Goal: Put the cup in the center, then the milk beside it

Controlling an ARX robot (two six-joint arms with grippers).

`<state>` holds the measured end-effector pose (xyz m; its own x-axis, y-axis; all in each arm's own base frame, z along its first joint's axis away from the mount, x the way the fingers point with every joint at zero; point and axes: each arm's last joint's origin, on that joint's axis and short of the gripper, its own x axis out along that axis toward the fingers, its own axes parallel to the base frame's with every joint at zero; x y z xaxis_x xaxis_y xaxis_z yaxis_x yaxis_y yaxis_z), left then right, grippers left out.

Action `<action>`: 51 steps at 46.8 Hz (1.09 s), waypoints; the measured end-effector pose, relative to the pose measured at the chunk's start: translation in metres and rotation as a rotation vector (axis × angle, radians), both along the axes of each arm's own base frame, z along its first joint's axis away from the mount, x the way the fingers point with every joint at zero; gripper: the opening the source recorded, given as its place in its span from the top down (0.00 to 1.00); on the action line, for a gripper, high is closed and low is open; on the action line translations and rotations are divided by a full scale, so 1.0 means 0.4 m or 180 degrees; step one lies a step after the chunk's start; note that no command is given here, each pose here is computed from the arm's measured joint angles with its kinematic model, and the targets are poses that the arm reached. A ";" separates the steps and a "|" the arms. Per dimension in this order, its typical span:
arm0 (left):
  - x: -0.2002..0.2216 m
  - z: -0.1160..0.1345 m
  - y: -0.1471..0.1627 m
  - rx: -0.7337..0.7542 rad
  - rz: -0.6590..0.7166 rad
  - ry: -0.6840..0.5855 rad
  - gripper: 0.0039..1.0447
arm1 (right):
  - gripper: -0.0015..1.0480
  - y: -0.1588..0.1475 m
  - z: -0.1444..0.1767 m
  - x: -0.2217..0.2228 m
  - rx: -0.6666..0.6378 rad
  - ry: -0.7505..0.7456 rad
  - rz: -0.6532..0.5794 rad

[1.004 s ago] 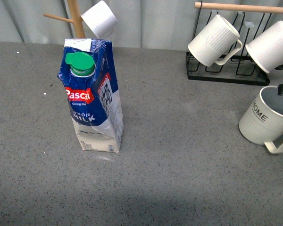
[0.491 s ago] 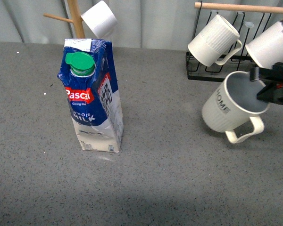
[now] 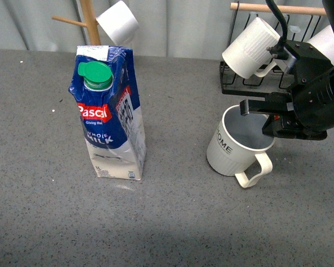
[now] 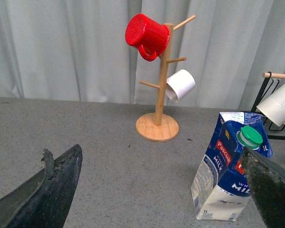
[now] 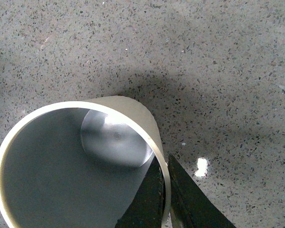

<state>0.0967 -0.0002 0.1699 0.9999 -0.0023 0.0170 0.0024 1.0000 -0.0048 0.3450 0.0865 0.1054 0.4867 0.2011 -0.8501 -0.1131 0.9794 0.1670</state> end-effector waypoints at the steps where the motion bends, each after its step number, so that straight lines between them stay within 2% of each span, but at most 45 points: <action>1: 0.000 0.000 0.000 0.0000 0.0000 0.0000 0.06 | 0.98 0.001 0.000 0.001 -0.0005 -0.0001 0.0003; 6: 0.000 0.000 0.000 0.0000 0.0000 0.0000 0.06 | 0.98 0.004 -0.001 0.004 -0.0007 -0.0022 0.0006; 17: 0.000 0.000 0.000 0.0000 0.0000 0.0000 0.06 | 0.57 -0.001 0.024 -0.001 0.0180 -0.0263 -0.0004; 25: 0.000 0.000 0.000 0.0000 0.0001 0.0000 0.06 | 0.37 -0.019 0.063 -0.024 0.0298 -0.0587 -0.0017; 30: 0.000 0.000 0.000 0.0000 0.0000 0.0000 0.06 | 0.24 -0.036 0.096 -0.043 0.0151 -0.0827 -0.0129; 33: 0.000 0.000 0.000 0.0000 0.0000 0.0000 0.06 | 0.13 -0.048 0.114 -0.067 0.0093 -0.1144 -0.0133; 34: 0.000 0.000 0.000 0.0000 0.0000 0.0000 0.06 | 0.15 -0.052 0.111 -0.071 -0.0003 -0.1383 -0.0202; 36: 0.000 0.000 0.000 0.0001 -0.0004 0.0001 0.06 | 0.27 -0.070 0.098 -0.103 -0.0326 -0.2202 -0.0459; 38: 0.000 0.000 0.000 0.0000 -0.0001 -0.0002 0.06 | 0.32 -0.079 0.095 -0.121 -0.0332 -0.2427 -0.0504; 39: 0.000 0.000 0.000 0.0000 0.0004 -0.0001 0.06 | 0.37 -0.090 0.096 -0.145 -0.0322 -0.2687 -0.0537; 45: 0.000 0.000 0.000 0.0000 0.0004 0.0001 0.06 | 0.54 -0.119 0.135 -0.203 -0.0262 -0.3241 -0.0621; 51: 0.000 0.000 0.000 0.0001 0.0004 0.0001 0.06 | 0.74 -0.144 0.147 -0.260 -0.0276 -0.3333 -0.0619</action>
<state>0.0967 -0.0002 0.1699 0.9999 -0.0011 0.0166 0.0012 1.0000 -0.0044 0.2409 0.0290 0.1643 1.0000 0.0004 0.0021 -0.0004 1.0000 0.0062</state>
